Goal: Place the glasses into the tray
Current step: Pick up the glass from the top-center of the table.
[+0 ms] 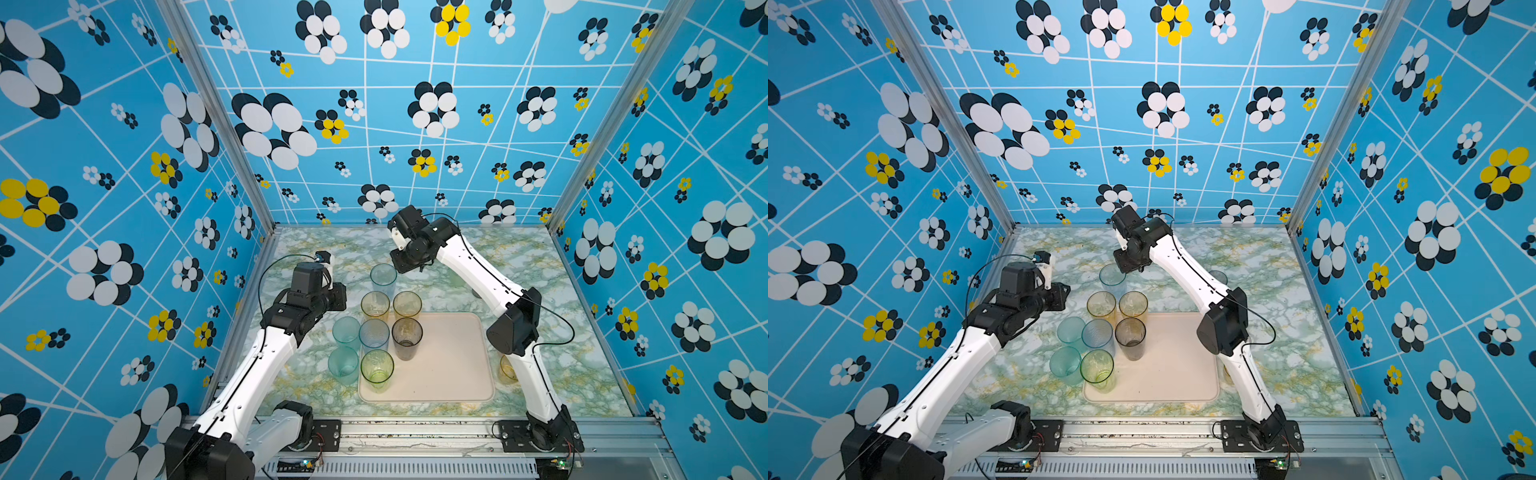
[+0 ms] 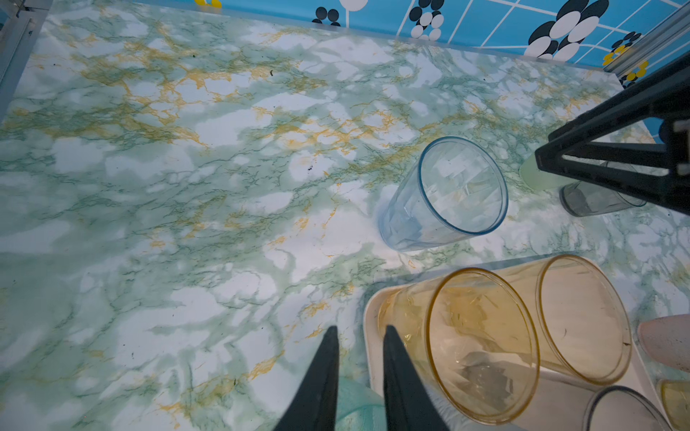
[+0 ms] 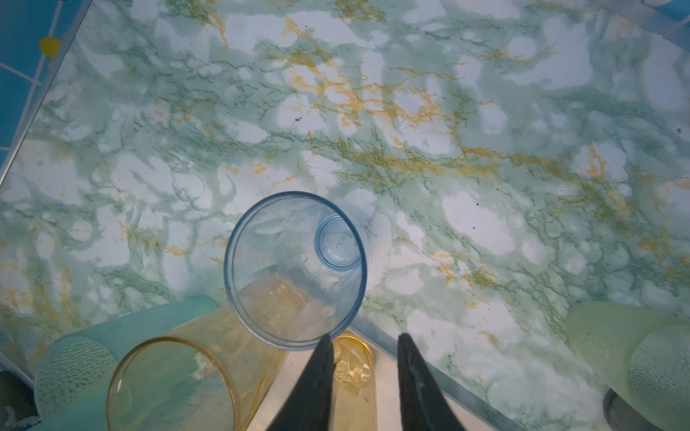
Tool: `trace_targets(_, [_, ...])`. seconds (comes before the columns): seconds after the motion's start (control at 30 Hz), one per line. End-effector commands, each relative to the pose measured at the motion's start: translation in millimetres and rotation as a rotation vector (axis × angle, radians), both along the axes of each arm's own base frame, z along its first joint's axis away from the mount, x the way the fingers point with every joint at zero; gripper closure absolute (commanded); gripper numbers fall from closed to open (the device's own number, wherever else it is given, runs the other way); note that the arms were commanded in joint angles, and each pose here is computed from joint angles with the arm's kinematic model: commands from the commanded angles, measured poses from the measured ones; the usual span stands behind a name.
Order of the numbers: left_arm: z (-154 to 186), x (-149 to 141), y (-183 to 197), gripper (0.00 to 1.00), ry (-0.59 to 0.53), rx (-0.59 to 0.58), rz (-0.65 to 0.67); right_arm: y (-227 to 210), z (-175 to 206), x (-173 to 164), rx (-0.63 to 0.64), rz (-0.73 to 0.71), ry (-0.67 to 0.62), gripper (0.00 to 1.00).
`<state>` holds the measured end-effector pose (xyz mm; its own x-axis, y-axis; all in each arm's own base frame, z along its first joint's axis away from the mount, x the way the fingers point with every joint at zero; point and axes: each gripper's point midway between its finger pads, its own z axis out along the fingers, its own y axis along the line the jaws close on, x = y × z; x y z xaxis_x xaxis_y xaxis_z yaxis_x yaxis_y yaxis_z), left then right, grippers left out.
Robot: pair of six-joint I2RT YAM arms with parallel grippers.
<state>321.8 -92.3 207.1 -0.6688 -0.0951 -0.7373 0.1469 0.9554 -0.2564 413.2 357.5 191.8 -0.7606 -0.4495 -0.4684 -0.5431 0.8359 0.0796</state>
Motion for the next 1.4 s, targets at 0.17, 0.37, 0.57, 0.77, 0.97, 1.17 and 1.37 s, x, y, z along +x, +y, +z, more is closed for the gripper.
trace_targets(0.17, [-2.6,2.8,1.9,0.76,0.002,-0.01,-0.008,3.8,-19.4,-7.4,-0.044,0.032,0.069,0.69])
trace_targets(0.37, [-3.8,2.9,3.9,0.76,0.005,-0.012,-0.007,9.2,-27.9,-3.7,-0.039,0.032,0.075,0.7])
trace_targets(0.57, [-4.0,3.3,5.9,0.76,0.004,-0.012,-0.003,14.0,-33.1,0.3,-0.029,0.028,0.076,0.7])
trace_targets(0.77, [-6.2,3.0,8.6,0.76,0.008,-0.011,0.002,18.0,-37.7,2.7,-0.018,0.026,0.08,0.73])
trace_targets(0.97, [-7.8,3.3,11.4,0.76,0.009,-0.013,0.008,19.6,-41.9,3.6,-0.017,0.023,0.087,0.74])
trace_targets(1.17, [-10.0,3.5,12.3,0.76,0.012,-0.008,0.01,21.8,-40.1,7.9,-0.006,0.013,0.071,0.78])
trace_targets(1.37, [-12.8,3.3,15.3,0.76,0.017,-0.003,0.015,21.0,-42.9,9.0,-0.013,0.007,0.071,0.86])
